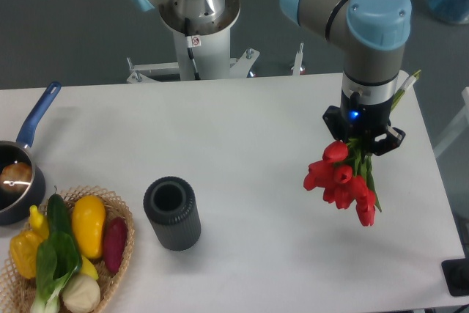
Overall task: Insert the flowers into the vase
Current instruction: 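Carry the red tulip bunch with the gripper toward the gray vase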
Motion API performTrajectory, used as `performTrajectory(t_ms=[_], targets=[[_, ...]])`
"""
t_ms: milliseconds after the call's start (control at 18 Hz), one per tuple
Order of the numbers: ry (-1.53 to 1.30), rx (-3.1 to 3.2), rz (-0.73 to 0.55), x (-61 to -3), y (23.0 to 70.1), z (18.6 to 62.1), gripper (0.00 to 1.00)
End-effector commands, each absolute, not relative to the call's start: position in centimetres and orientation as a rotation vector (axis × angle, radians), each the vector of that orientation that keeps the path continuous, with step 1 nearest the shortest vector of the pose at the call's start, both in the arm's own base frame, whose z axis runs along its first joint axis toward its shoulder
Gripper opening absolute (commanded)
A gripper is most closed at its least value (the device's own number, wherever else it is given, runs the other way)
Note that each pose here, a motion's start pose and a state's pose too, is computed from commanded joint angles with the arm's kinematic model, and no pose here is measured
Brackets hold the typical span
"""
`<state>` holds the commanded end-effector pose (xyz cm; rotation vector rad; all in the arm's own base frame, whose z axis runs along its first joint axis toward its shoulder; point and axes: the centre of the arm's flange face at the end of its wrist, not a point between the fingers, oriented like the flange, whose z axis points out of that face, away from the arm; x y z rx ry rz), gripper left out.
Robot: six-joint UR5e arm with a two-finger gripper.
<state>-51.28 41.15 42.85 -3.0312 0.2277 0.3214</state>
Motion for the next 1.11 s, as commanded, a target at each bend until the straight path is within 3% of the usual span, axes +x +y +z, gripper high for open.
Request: performTrajectory(t_ms=[611, 1111], targets=[[0.188, -2.975, 0.303, -50.7, 42.0, 43.2, 0.05], [-0.052, -2.592, 0.212, -47.4, 44.9, 48.1, 0.05]])
